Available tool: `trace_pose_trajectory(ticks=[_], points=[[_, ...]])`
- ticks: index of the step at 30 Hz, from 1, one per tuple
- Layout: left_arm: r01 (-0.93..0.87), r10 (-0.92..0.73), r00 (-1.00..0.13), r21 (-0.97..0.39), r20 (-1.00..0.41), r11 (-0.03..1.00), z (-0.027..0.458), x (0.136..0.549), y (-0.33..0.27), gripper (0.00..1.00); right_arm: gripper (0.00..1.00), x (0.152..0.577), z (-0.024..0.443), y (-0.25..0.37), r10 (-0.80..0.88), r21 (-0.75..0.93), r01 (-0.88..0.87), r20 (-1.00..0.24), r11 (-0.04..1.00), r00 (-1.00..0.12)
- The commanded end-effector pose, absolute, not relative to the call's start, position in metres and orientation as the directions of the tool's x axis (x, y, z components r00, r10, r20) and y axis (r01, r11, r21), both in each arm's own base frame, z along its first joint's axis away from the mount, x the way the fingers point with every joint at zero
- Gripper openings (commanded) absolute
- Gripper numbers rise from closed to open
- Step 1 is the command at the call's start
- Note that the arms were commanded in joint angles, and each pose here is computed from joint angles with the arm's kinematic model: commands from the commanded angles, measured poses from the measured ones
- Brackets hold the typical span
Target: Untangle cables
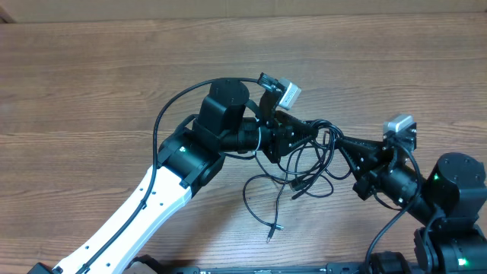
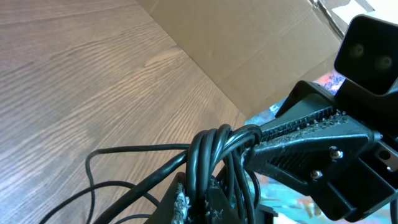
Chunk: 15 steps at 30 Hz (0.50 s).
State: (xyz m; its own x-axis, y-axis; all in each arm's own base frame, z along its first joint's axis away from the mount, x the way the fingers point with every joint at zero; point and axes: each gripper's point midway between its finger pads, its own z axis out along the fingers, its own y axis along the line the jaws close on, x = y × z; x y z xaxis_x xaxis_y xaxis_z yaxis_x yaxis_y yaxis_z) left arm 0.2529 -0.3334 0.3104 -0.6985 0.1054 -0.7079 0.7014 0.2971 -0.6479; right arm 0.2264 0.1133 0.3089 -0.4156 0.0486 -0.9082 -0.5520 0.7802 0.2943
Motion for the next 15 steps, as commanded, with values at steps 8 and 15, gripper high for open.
trace_pose_trajectory(ticks=[8, 15], points=[[0.838, 0.197, -0.525, -0.464, -0.828, 0.287, 0.305, 0.253, -0.331, 0.04, 0.77, 0.218, 0.301, 0.114, -0.057, 0.204, -0.598, -0.920, 0.775, -0.388], [0.853, 0.208, -0.511, -0.464, -0.834, 0.239, 0.308, 0.245, -0.333, 0.04, 0.68, 0.219, 0.303, 0.115, -0.060, 0.196, -0.603, -0.924, 0.774, -0.378]])
